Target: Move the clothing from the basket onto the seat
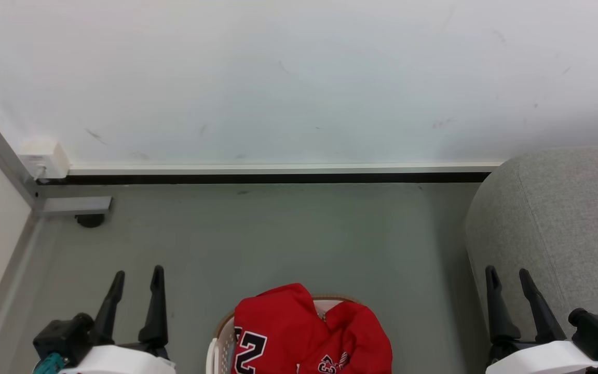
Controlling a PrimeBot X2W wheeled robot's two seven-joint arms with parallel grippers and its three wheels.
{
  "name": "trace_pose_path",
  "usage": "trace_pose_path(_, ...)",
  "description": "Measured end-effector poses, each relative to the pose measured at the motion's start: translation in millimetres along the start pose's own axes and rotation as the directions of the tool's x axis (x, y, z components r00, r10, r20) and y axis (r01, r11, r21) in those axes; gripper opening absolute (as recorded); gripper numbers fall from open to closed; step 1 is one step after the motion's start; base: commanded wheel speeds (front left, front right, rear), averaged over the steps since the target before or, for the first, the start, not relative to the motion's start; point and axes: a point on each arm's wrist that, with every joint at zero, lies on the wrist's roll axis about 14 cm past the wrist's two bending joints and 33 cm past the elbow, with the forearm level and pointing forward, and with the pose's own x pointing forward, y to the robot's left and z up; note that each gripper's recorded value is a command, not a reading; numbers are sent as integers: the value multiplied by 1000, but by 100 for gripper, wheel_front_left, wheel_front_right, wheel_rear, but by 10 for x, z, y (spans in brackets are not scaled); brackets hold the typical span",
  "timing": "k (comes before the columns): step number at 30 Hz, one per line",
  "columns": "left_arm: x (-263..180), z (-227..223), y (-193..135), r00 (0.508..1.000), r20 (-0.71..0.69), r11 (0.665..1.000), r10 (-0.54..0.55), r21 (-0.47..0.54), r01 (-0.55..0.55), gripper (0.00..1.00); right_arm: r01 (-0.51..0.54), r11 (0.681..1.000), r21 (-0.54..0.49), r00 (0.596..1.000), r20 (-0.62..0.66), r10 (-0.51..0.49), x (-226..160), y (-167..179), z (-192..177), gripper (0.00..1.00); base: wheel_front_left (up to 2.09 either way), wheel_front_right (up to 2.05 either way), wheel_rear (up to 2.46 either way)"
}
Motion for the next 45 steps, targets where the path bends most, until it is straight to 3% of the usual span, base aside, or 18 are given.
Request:
trace_pose_path(30,55,30,-90,997,28,975,-65,213,58,100,-69,984,-162,997,13,72,58,152,-17,100,0,0,0)
trace_pose_path(45,61,34,-108,997,32,971,-74,230,65,100,-76,979,-188,997,21,81,60,165,4,100,0,0,0)
